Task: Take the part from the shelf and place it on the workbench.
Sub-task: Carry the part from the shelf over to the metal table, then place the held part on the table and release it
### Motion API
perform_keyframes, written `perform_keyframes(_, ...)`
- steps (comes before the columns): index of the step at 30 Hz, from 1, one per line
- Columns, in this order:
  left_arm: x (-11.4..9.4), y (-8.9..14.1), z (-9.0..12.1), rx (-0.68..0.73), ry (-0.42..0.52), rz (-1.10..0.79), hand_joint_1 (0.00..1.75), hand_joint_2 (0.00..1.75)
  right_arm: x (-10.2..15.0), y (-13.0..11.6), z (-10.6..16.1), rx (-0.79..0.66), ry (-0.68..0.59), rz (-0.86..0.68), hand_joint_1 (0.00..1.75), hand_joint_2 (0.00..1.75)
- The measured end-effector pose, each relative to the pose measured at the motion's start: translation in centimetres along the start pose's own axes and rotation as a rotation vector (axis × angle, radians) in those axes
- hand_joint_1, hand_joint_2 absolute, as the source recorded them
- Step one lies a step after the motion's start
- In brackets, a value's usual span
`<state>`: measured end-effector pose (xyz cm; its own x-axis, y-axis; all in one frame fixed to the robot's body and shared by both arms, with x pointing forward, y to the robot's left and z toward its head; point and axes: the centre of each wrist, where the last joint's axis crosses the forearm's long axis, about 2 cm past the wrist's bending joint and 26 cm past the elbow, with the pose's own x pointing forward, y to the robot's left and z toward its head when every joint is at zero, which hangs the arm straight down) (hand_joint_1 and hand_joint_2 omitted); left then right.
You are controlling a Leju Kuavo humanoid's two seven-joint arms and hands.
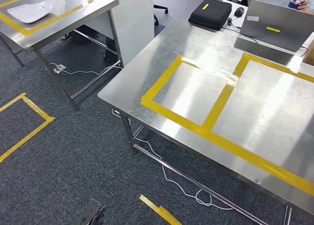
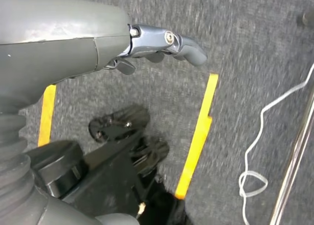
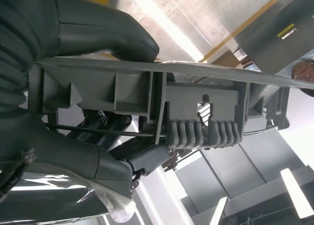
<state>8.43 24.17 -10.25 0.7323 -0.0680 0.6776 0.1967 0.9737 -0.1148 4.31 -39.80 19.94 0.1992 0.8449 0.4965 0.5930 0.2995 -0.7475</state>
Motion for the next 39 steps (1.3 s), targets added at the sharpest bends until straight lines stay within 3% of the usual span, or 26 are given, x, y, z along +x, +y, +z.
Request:
perform_keyframes(5, 0.1, -0.1, 0.0, -0.016, 0.005, -0.008, 0.00, 1.75, -1.2, 0.2, -1.1, 0.117, 0.029, 0.073, 1.75, 1.75)
perform_keyframes(12, 1.3, -0.1, -0.8, -0.049, 0.006, -0.034, 0.00, 1.75, -4.8, 0.7, -4.5, 0.278, 0.077, 0.345, 1.75, 1.75)
perform_keyframes(20, 2.3, -0.1, -1.3, -0.080, 0.023, -0.073, 0.00, 1.75, -6.2, 5.1, -9.9, 0.423, 0.049, 0.540, 1.75, 1.75)
perform_keyframes(28, 3.6, -0.1, -2.0, -0.108, 0.027, -0.104, 0.00, 1.75, -2.9, 12.0, -12.2, 0.573, -0.250, 0.683, 1.75, 1.75)
perform_keyframes(39, 4.5, -0.5, -2.4, -0.144, 0.026, -0.136, 0.00, 1.75, 3.9, 18.8, -12.5, 0.594, -0.662, 0.689, 1.75, 1.75)
